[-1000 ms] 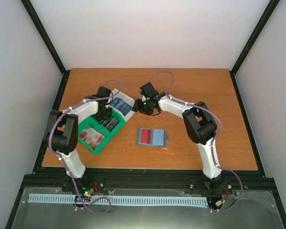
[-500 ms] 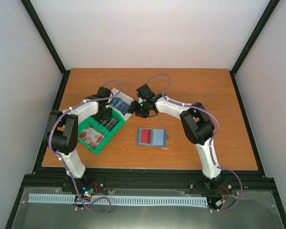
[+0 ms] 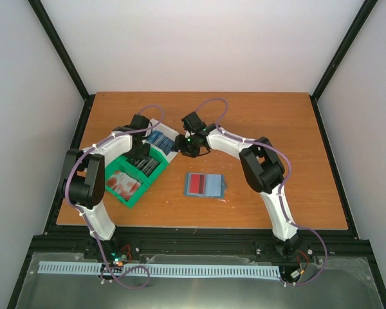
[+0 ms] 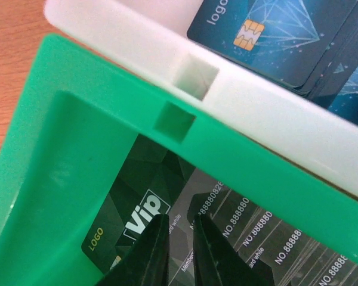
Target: Put the credit cards into the card holder
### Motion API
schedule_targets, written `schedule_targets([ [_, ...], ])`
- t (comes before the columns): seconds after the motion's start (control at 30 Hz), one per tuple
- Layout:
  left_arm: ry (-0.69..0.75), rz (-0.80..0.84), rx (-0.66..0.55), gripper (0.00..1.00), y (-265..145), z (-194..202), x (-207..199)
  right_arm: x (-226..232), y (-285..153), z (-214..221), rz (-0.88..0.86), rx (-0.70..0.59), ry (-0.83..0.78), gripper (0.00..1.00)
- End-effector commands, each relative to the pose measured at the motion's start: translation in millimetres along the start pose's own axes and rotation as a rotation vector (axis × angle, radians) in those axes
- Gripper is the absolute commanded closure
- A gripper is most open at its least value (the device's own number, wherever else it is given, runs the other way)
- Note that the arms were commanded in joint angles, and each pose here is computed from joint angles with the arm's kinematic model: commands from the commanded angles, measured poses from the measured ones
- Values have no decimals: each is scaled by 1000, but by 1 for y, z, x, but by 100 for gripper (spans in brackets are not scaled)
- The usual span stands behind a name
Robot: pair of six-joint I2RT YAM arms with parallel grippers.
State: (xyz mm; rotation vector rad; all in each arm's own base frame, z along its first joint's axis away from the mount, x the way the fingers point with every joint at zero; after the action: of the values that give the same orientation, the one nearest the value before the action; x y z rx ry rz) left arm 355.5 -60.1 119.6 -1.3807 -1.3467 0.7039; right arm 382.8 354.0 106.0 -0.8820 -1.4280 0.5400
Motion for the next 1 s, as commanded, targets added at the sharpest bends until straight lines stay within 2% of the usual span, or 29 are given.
schedule_targets([
  [0.0,6,14,-8,84,-7,-5,3,-12,12,5,66,17,20,45],
  [0.17,29,58,-17,76,1,-3,-4,-12,16,6,48,39,9,45],
  [0.5,50,10,4,75,17,2,-3,-17,19,10,70,54,-2,46],
  [0.73,27,-93,-3,83,18,1,7,-22,21,9,115,48,8,46],
  [0.97,11,-156,-41,85,6,-6,16,-30,24,9,166,42,27,48],
])
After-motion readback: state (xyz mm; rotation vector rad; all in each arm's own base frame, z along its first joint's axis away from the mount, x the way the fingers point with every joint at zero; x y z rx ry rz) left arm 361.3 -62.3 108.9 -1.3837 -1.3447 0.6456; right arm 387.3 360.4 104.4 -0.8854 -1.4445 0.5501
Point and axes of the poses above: each gripper's point midway between its finger pads, its own y axis out along the fingers, its own x axis along the line the jaws close on, z = x × y, the point moved 7 cm from there along -y, back along the fingers, and after that the axes turned 9 degrees about y, right-handed, at the moved point
